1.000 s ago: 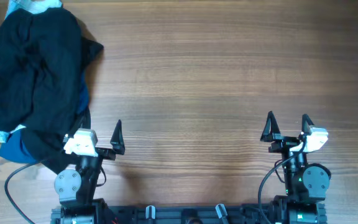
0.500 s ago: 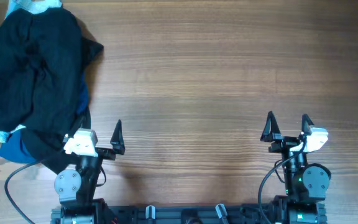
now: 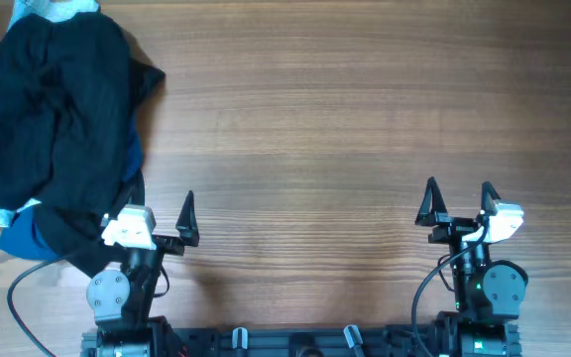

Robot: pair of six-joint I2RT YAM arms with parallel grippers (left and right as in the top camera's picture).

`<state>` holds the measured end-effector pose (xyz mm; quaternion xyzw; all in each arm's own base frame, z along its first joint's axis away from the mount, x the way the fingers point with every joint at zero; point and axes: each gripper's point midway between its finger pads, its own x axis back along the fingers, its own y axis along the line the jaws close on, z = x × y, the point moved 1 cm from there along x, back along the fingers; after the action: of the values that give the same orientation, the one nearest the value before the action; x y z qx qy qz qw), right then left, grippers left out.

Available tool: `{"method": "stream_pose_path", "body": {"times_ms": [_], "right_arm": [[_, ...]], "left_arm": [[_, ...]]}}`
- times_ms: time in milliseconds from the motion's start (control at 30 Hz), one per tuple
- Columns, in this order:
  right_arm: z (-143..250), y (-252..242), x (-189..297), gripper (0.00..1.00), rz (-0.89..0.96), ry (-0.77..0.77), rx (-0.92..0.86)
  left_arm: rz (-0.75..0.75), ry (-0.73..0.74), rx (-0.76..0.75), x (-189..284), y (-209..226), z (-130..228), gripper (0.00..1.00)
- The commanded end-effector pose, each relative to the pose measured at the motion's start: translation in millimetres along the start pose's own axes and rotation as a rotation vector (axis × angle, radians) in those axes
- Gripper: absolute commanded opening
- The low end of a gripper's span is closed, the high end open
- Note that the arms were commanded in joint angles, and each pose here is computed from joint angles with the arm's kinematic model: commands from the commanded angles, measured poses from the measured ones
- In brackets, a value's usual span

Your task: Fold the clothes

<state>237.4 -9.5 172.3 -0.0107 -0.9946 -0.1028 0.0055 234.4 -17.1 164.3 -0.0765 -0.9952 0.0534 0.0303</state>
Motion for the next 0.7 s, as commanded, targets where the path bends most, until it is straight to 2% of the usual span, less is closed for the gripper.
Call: {"method": "stream_pose_path", "body": {"times_ms": [0, 567, 667], "right_arm": [[-0.4, 0.4, 0.0, 1.0, 0.0, -0.004, -0.007], [-0.8, -0.8, 0.1, 1.0, 0.007, -0.005, -0.004], [-6.1, -9.6, 0.5, 1.0, 0.063, -0.032, -0.005]], "left_arm": [[0.001, 0.01, 0.015, -0.6, 0.7, 3.9, 1.0], [0.002, 0.01, 0.016, -0.6, 0.5, 3.8, 1.0], [0.0, 0.01, 0.014, -0.5, 0.9, 3.8, 1.0]]}}
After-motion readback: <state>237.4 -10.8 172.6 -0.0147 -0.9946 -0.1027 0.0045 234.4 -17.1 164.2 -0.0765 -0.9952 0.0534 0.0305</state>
